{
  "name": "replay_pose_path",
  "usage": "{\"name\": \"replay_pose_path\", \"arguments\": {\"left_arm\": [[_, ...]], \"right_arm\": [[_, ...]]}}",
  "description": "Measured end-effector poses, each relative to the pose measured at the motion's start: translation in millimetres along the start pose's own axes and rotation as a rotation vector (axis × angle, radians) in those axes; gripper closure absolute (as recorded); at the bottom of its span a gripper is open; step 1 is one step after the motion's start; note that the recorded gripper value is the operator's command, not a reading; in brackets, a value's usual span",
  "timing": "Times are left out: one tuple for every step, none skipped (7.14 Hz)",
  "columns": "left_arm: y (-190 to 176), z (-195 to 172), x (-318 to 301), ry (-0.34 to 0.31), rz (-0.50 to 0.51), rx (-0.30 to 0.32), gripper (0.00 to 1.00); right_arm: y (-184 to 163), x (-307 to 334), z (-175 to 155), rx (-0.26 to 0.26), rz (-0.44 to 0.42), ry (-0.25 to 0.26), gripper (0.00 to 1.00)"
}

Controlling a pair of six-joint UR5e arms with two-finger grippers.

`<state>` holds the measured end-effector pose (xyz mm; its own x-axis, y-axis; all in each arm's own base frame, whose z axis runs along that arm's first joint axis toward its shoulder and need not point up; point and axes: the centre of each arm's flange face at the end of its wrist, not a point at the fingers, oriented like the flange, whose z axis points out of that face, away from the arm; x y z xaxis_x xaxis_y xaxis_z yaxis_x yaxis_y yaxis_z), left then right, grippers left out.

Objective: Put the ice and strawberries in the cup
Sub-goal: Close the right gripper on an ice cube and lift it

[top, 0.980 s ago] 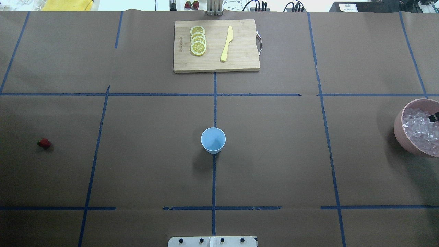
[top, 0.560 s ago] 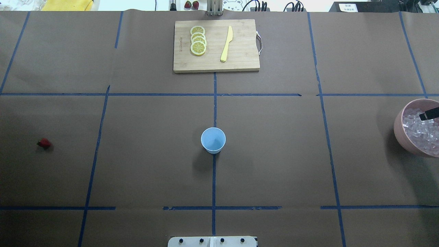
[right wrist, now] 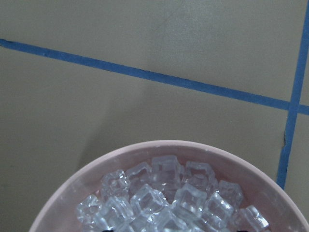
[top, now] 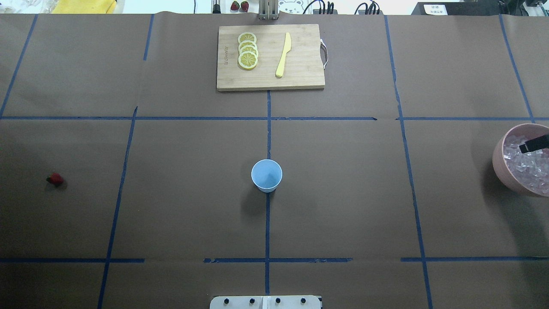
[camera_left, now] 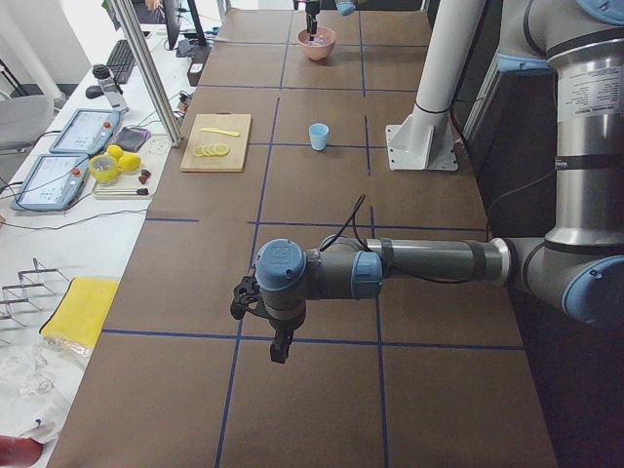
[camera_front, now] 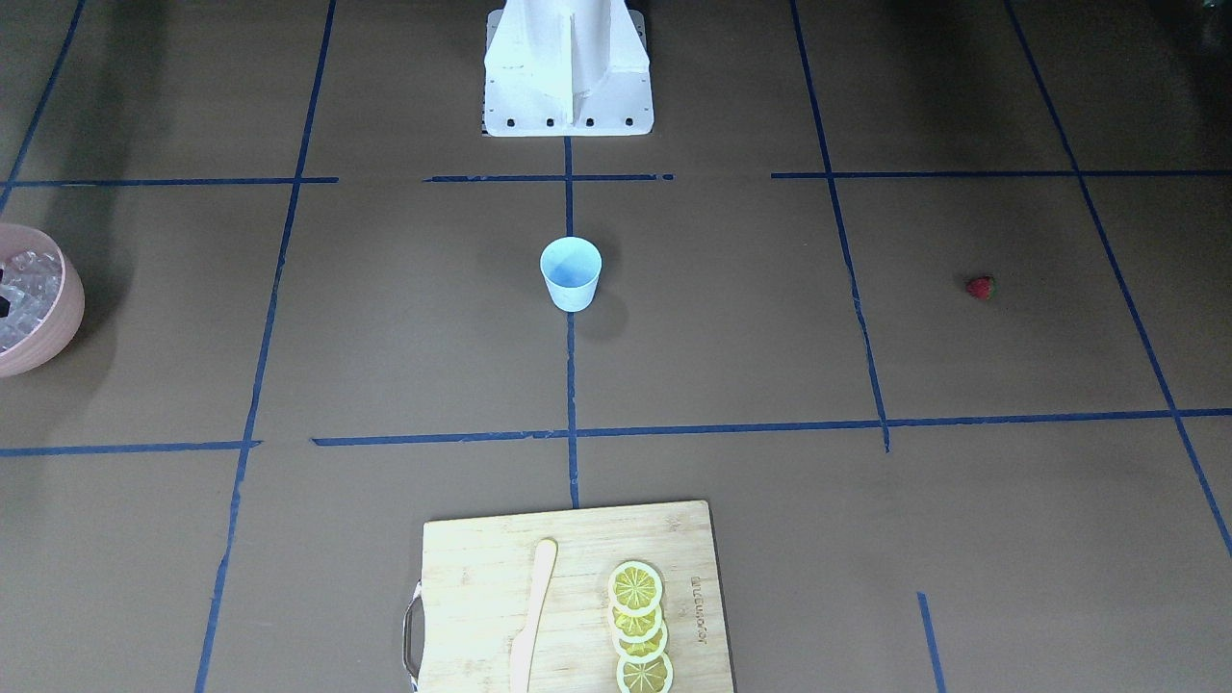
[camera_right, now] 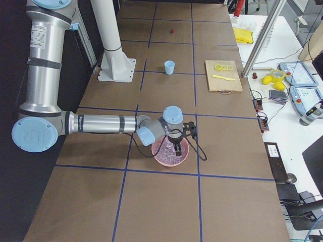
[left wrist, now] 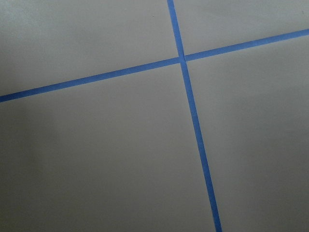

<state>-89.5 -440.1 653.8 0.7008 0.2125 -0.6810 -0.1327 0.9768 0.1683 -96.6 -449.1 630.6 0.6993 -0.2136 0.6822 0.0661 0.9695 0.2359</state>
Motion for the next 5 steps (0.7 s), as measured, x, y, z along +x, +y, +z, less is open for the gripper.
{"name": "replay_pose_path", "arguments": {"left_arm": [[0.8,0.4,-0.1,0.000,0.000,-0.001,0.00],[2.1,0.9,-0.4,0.000,-0.001,-0.001,0.00],[2.6,1.0,-0.3,0.000,-0.001,-0.002,0.00],[2.7,0.9,-0.2,0.000,0.000,-0.001,0.00],[2.9,0.9,-0.2,0.000,0.000,-0.001,0.00]], "right_arm": [[1.0,0.3,2.9,-0.006,-0.001,0.001,0.15],[2.0,0.3,5.7,-0.012,-0.002,0.002,0.30],[2.4,0.2,6.9,-0.015,-0.002,0.001,0.61],[2.5,0.0,7.0,-0.016,-0.004,0.000,0.81],[2.5,-0.4,7.0,-0.016,-0.009,-0.001,0.88]]}}
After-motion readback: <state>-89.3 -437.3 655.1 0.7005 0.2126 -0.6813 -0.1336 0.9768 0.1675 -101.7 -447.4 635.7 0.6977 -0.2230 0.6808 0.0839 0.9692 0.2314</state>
